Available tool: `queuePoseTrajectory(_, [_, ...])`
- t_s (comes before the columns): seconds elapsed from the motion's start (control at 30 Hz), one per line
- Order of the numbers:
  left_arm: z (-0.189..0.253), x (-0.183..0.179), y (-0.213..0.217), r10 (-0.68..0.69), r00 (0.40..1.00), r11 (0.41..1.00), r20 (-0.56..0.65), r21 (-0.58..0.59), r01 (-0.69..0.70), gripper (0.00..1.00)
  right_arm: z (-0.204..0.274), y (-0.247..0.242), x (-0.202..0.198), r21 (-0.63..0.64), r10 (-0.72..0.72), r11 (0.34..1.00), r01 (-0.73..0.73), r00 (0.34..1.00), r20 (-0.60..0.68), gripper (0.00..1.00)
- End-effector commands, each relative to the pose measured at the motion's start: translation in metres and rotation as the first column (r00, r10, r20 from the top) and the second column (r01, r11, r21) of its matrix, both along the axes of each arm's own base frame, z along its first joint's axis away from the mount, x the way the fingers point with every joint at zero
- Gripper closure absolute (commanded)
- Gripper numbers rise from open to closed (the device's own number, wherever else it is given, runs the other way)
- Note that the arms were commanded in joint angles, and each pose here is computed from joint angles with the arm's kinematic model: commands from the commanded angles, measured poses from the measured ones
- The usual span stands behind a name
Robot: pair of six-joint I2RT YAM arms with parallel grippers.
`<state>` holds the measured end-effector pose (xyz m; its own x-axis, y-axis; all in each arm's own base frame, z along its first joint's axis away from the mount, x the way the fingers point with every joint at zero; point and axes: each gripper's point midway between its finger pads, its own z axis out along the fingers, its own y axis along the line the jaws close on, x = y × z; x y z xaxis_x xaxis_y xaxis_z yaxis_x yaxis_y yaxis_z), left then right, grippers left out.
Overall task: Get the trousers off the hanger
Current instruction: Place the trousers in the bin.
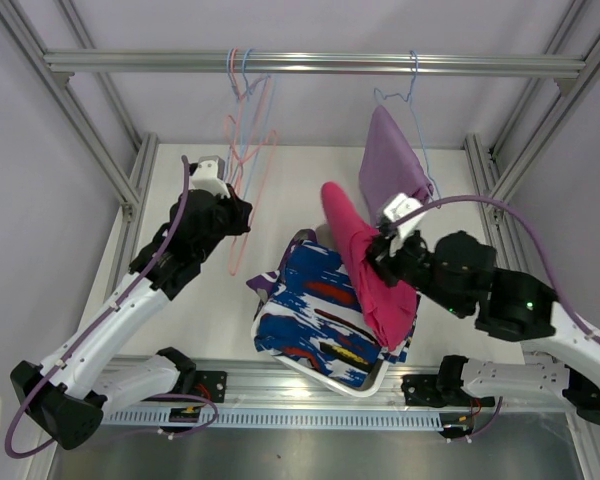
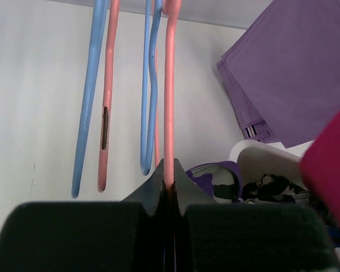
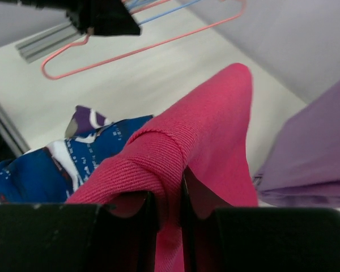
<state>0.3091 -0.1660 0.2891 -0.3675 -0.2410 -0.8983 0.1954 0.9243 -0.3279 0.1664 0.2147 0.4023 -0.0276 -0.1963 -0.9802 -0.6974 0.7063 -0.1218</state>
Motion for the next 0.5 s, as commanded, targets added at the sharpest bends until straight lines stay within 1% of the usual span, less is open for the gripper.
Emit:
queuePoseTrajectory(0.0, [0.029, 0.002, 0.000, 0.005, 0.997, 1.000, 0.072, -0.015, -0.004, 0.99, 0.030, 0.034, -0.009, 0.169, 0.113, 0.979, -0.115, 0.993, 0.017, 1.00])
queuePoseTrajectory(0.13, [0.031, 0.002, 0.000, 0.002, 0.997, 1.000, 0.077, -0.018, -0.001, 1.00, 0.014, 0.060, -0.016, 0.160, 0.192, 0.969, -0.185, 0.981, -0.026, 1.00])
queuePoseTrajectory(0.27, [0.031, 0.001, 0.001, 0.005, 0.997, 1.000, 0.077, -0.017, -0.004, 0.99, -0.006, 0.082, -0.031, 0.135, 0.286, 0.952, -0.275, 0.955, -0.073, 1.00])
queuePoseTrajectory(0.47, [0.032, 0.000, 0.000, 0.001, 0.997, 1.000, 0.078, -0.019, 0.001, 0.99, -0.054, 0.109, -0.057, 0.090, 0.358, 0.933, -0.348, 0.918, -0.172, 1.00])
